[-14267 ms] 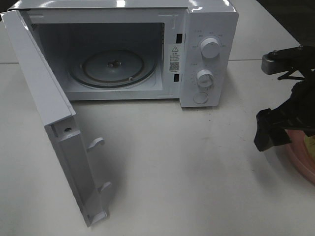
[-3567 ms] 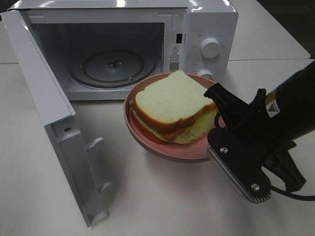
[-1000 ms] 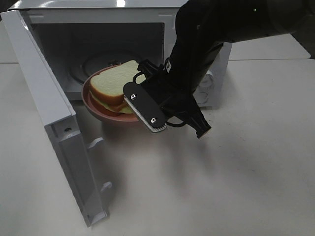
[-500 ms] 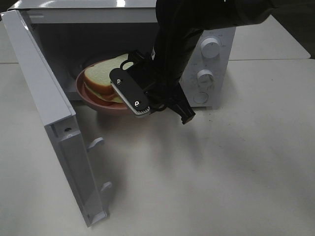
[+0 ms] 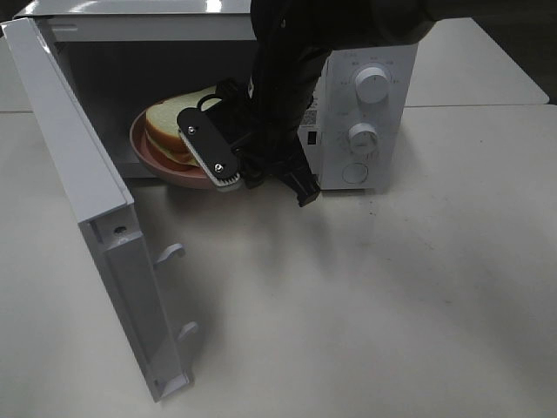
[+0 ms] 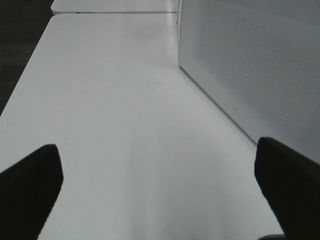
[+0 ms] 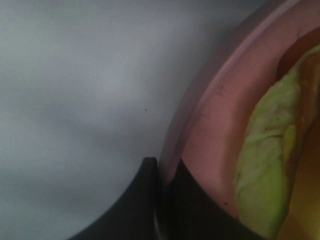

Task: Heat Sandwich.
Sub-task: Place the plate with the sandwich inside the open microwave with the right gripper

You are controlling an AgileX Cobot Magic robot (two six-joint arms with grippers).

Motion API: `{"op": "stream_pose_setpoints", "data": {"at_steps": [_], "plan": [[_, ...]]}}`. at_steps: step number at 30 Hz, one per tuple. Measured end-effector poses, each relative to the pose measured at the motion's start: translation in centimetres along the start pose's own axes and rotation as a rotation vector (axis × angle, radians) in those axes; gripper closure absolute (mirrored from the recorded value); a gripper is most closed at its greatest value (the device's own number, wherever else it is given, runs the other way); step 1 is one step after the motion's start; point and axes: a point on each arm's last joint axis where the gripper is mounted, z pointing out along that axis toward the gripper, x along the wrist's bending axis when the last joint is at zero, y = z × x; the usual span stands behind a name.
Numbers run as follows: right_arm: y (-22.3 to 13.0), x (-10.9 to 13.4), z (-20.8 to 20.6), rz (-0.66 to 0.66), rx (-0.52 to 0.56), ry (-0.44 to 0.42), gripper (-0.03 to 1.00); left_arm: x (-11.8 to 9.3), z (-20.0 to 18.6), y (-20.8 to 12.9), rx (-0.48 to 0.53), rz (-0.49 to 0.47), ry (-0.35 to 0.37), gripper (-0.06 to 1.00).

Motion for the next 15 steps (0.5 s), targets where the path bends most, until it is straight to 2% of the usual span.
{"op": "stream_pose_setpoints", "data": {"at_steps": [9, 15], "plan": [[0.0, -1.4, 0.5, 0.03, 0.014, -0.005, 0.93, 0.0, 0.0, 0.0, 0.0, 0.0, 0.0, -0.05], [0.0, -3.0, 0.8, 0.069, 0.016, -0.036, 0.93, 0.0, 0.0, 0.0, 0.0, 0.0, 0.0, -0.05]]}}
